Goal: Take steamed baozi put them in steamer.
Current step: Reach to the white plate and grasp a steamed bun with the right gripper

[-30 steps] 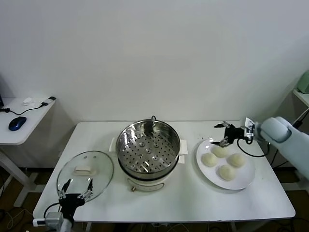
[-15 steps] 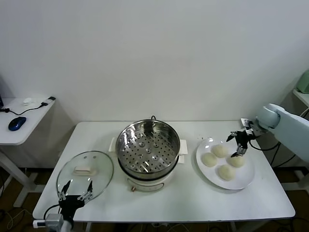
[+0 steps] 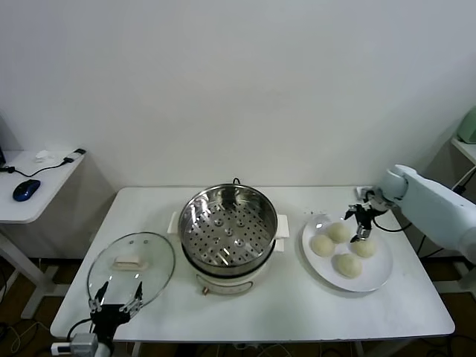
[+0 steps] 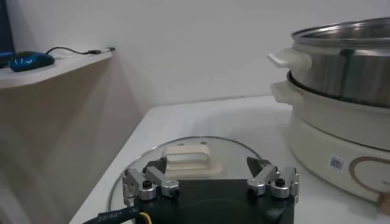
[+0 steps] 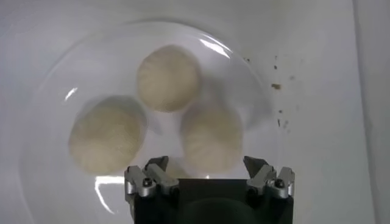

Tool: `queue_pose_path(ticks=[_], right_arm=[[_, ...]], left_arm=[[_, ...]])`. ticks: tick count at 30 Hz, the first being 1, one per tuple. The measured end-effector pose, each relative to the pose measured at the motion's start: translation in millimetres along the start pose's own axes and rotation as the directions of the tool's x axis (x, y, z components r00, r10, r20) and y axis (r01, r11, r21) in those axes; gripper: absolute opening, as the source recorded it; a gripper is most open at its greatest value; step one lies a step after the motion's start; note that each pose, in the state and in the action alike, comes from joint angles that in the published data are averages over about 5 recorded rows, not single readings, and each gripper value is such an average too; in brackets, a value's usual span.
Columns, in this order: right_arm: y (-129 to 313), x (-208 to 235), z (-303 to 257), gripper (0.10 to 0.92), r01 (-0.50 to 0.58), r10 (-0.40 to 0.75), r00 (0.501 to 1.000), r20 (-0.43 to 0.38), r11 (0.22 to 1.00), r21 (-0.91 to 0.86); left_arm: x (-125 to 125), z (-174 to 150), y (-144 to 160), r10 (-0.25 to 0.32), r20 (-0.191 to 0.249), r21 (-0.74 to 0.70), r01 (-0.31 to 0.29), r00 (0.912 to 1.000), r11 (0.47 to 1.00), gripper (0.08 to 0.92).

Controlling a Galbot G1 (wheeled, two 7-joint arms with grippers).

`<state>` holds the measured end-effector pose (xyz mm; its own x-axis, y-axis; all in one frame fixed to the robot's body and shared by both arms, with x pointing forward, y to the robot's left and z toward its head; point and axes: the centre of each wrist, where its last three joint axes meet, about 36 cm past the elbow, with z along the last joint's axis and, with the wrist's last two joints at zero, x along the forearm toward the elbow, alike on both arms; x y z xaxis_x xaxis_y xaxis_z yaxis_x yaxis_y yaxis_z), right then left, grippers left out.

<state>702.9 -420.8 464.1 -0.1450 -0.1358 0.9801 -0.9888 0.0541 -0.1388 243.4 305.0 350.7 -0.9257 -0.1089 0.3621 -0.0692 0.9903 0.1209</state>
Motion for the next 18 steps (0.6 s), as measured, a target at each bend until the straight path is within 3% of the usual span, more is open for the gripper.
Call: queue_pose_path(ticks=[12,18], right_arm=[[-3.7,-14.3,-5.6,0.806,0.0,0.0,1.0,-0.014,1.0,-0.005],[-4.3,-15.1,-7.2,0.741,0.006,-0.006,1.0,-0.019,1.0,-0.003]], left_arm=[[1.1,1.1,-5.0,0.006,0.004,0.002,-0.006,1.0,1.0,0.823],[0.7,1.9,-4.8,0.005,0.007,0.002,-0.005,1.0,1.0,0.823]])
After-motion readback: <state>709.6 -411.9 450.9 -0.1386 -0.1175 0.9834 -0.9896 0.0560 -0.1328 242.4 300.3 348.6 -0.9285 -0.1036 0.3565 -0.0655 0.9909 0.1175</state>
